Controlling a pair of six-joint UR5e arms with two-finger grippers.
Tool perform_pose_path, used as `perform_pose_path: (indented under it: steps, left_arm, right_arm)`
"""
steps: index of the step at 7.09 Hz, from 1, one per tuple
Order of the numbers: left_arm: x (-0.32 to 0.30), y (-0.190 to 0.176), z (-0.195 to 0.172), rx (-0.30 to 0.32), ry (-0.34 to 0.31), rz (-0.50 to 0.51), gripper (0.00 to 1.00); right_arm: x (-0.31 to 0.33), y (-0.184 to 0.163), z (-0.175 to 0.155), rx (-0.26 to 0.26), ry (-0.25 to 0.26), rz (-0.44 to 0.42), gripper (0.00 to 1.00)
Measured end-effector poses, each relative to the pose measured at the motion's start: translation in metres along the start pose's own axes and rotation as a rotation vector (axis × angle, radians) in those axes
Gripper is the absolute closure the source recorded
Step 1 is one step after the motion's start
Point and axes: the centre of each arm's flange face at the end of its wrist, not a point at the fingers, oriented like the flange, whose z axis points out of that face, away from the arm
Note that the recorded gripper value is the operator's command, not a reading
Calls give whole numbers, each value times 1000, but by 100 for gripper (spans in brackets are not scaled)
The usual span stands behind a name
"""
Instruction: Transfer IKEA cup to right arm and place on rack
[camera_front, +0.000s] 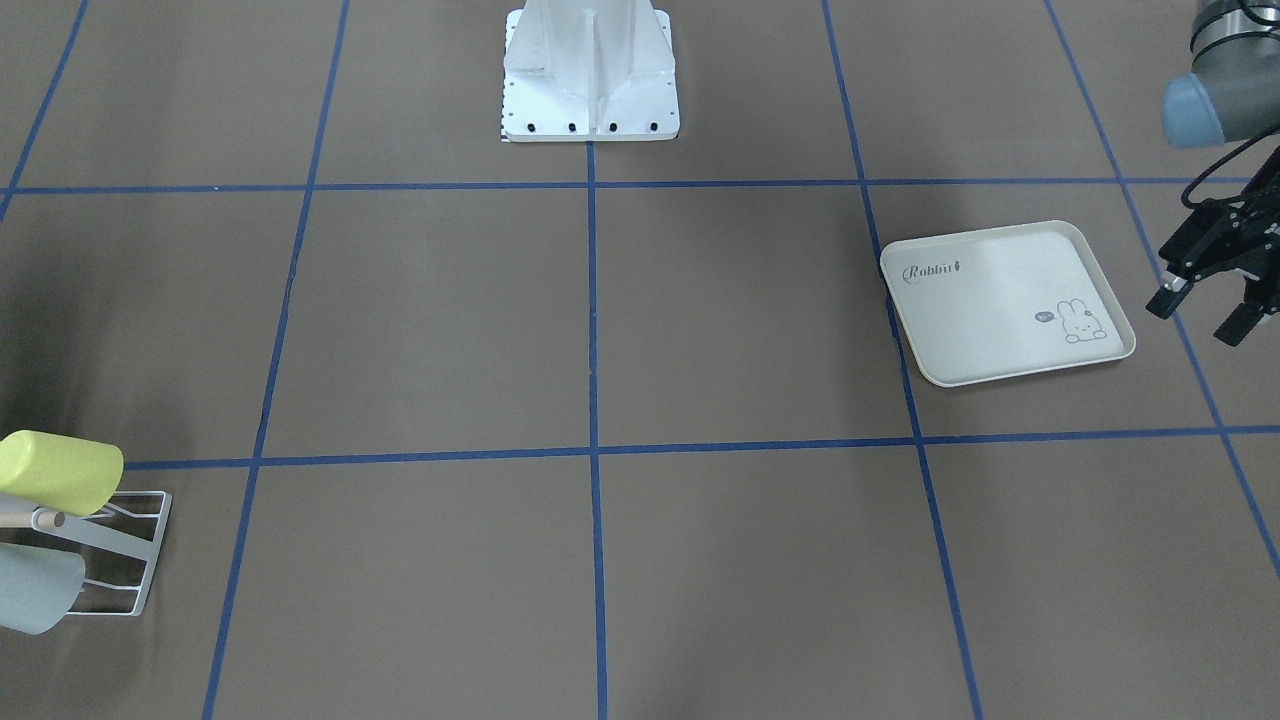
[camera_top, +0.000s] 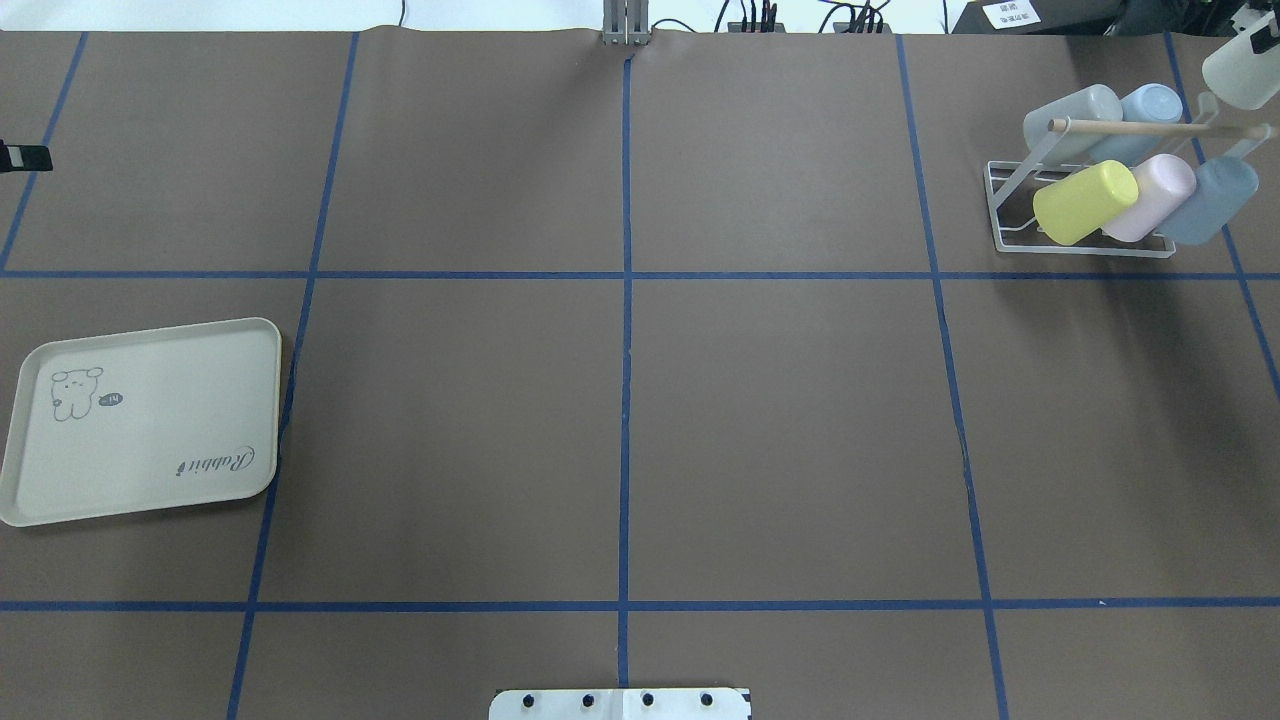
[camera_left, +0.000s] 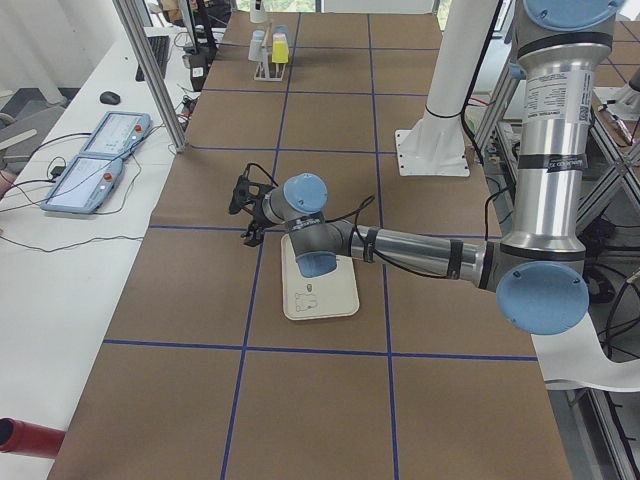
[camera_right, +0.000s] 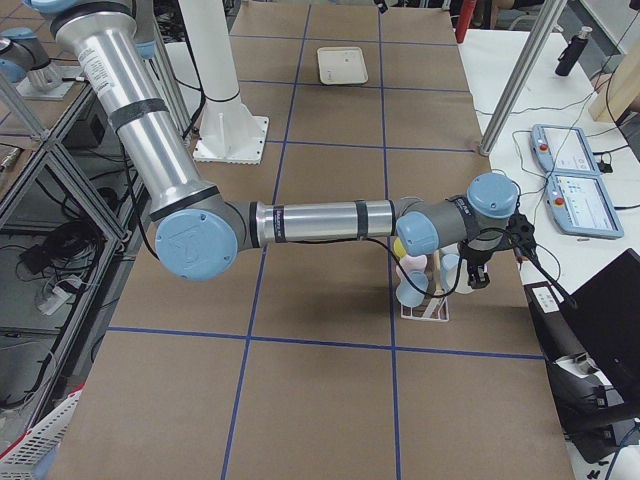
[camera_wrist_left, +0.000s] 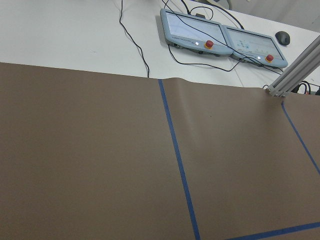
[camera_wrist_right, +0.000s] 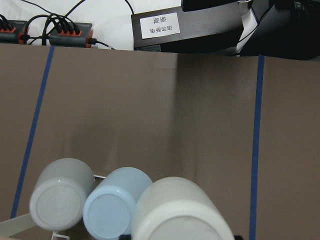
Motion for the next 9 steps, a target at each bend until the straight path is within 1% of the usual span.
perform_pose_path:
  steps: [3,9]
  left_arm:
    - [-1,1,0,0,-2,0,0]
    - [0,1,1,0,-1,1,0]
  right_arm:
    - [-2,4,18,-27,3,-1,81]
    - [-2,6,31,-40,33,-3,81]
